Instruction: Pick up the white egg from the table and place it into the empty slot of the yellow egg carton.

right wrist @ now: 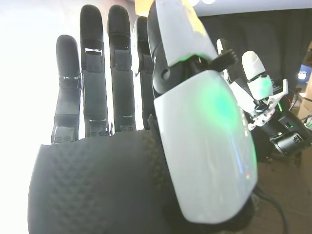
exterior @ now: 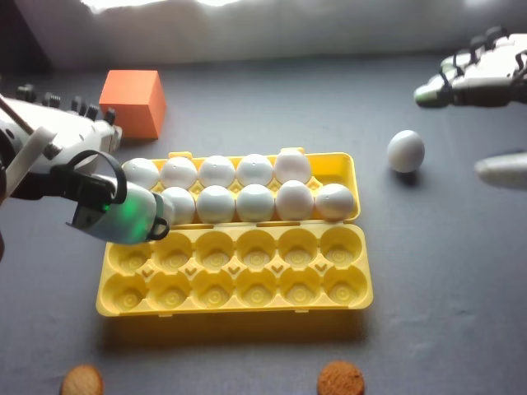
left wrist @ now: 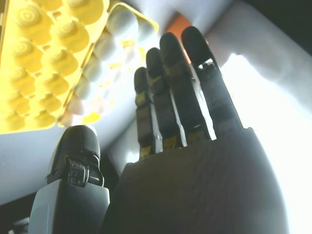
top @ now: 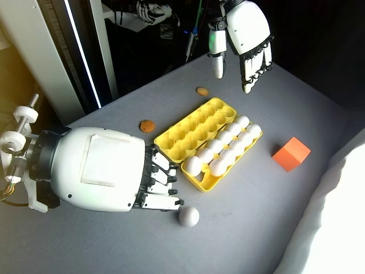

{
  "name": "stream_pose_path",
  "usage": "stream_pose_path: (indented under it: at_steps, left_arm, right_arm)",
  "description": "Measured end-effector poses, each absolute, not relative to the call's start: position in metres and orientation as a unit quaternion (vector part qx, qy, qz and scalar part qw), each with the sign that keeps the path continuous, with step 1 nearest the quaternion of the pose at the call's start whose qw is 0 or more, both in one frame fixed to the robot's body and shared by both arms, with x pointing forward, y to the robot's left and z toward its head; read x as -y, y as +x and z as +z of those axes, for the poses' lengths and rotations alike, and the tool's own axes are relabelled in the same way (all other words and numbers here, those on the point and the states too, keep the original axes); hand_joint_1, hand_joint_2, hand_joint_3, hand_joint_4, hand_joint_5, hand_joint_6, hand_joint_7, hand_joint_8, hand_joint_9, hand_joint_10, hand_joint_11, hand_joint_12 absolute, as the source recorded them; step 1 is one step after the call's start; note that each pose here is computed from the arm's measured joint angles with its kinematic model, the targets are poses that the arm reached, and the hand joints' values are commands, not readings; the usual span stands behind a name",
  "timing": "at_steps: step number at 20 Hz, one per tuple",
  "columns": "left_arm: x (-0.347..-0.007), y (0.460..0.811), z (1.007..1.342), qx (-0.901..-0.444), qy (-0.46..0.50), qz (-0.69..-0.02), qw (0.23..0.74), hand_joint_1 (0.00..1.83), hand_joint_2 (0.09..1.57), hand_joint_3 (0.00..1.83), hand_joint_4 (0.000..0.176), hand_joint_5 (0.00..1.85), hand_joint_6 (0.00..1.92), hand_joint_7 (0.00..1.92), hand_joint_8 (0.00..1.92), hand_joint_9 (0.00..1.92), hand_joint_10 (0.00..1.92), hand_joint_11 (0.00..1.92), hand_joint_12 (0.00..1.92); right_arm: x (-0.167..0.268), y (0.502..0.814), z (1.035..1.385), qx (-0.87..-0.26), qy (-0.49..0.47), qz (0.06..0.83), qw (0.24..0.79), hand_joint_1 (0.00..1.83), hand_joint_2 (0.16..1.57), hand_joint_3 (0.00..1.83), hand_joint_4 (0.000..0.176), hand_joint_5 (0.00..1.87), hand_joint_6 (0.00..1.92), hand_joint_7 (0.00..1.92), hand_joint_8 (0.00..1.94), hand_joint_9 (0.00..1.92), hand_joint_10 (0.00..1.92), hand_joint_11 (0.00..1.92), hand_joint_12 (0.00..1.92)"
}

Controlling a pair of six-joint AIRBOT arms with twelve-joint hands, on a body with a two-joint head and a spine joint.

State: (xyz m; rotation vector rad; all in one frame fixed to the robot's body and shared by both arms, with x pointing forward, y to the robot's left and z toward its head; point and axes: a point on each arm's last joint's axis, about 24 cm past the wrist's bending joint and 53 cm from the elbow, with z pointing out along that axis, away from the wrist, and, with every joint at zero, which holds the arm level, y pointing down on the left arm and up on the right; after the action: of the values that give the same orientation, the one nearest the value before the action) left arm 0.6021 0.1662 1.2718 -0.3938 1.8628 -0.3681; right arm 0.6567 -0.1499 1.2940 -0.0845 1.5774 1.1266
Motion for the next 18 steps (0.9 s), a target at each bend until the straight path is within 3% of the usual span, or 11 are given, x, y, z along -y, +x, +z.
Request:
stream_pose_path:
  at_steps: [2,5,8,11,15,18]
  left_arm:
    - [-0.166,0.602,1.273,-0.792,-0.167,-0.158,0.566,0.00,1.19,0.01,0.000,0.08,0.00,0.09,0.01,0.06,0.01,0.05,0.02]
    - [-0.166,0.602,1.271,-0.793,-0.168,-0.156,0.564,0.00,1.19,0.01,0.000,0.07,0.00,0.10,0.01,0.06,0.01,0.03,0.02]
    - [-0.166,0.602,1.271,-0.793,-0.168,-0.156,0.564,0.00,1.20,0.01,0.000,0.09,0.01,0.13,0.01,0.10,0.02,0.05,0.03]
    - [-0.166,0.602,1.272,-0.793,-0.168,-0.157,0.565,0.00,1.19,0.00,0.000,0.15,0.01,0.17,0.01,0.14,0.01,0.10,0.06]
    - [-0.166,0.602,1.271,-0.793,-0.167,-0.156,0.565,0.00,1.20,0.00,0.000,0.14,0.00,0.18,0.01,0.16,0.01,0.10,0.07]
    - [-0.166,0.602,1.272,-0.793,-0.167,-0.156,0.565,0.00,1.21,0.00,0.000,0.21,0.01,0.21,0.00,0.18,0.00,0.13,0.11]
  right_arm:
    - [0.149,0.656,1.296,-0.667,-0.037,0.483,0.566,0.20,1.28,0.00,0.000,0.24,0.00,0.25,0.01,0.22,0.03,0.00,0.56]
    - [0.150,0.657,1.294,-0.671,-0.041,0.473,0.569,0.18,1.27,0.00,0.000,0.21,0.00,0.21,0.00,0.19,0.01,0.00,0.48]
    - [0.155,0.667,1.293,-0.675,-0.036,0.462,0.574,0.45,1.12,0.00,0.000,0.20,0.00,0.20,0.00,0.16,0.00,0.00,0.40]
    - [0.160,0.681,1.304,-0.666,-0.018,0.465,0.583,0.86,0.95,0.00,0.000,0.18,0.00,0.17,0.00,0.16,0.00,0.00,0.48]
    - [0.154,0.709,1.292,-0.683,0.009,0.456,0.571,1.07,0.97,0.00,0.000,0.07,0.00,0.04,0.00,0.05,0.00,0.00,0.42]
    - [0.157,0.731,1.289,-0.685,0.044,0.459,0.564,1.21,0.95,0.00,0.000,0.21,0.03,0.18,0.03,0.17,0.04,0.00,0.70]
